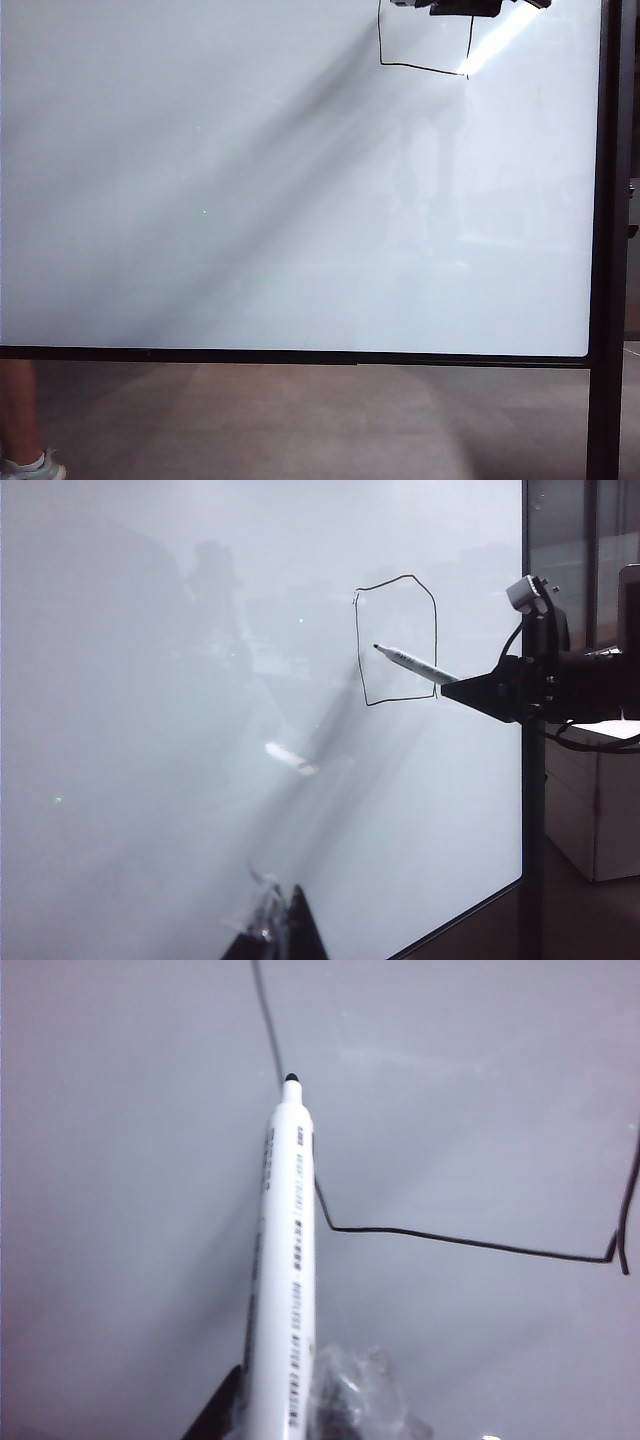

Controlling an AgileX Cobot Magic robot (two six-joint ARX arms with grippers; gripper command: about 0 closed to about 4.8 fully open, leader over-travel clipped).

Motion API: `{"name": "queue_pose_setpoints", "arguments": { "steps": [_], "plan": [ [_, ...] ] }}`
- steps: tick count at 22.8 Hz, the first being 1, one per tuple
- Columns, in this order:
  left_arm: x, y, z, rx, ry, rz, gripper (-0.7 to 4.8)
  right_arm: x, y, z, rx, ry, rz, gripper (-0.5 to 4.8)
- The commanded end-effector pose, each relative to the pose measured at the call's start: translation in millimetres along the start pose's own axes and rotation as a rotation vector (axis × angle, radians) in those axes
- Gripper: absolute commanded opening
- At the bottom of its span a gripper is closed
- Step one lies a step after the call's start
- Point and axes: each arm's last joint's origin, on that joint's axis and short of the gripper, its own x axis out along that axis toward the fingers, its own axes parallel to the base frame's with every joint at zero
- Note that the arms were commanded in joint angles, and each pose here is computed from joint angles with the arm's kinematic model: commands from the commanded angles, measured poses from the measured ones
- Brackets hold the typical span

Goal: Reach to the right to find the marker pen, pick it up, and write the number 8 on the whiteboard.

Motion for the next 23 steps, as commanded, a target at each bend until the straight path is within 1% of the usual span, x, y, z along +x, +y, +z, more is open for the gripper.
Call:
{"name": "queue_pose_setpoints", "arguments": {
  "steps": [1, 7, 12, 20, 23],
  "plan": [
    [-0.3, 0.3, 2.2, 0.001, -0.016, 0.001, -0.05, 3.4, 3.2, 10.3, 0.002, -0.044, 0.018, -0.05],
    [-0.3, 0.3, 2.2, 0.001, -0.016, 0.001, -0.05, 11.0, 9.2, 12.4, 0.003, -0.045, 0.041, -0.05],
    [-0.3, 0.3, 2.2, 0.001, -0.016, 0.001, -0.05, 12.1, 8.6, 10.6, 0.003, -0.038, 0.035, -0.05],
    [-0.3, 0.3, 2.2, 0.001, -0.016, 0.001, -0.05, 12.2, 5.6, 8.0, -0.008, -0.016, -0.016, -0.05],
    [-0.3, 0.3, 2.2, 0.001, -0.016, 0.001, -0.05, 11.8, 0.6, 8.6, -0.008, -0.017, -0.056, -0.05]
  ]
}}
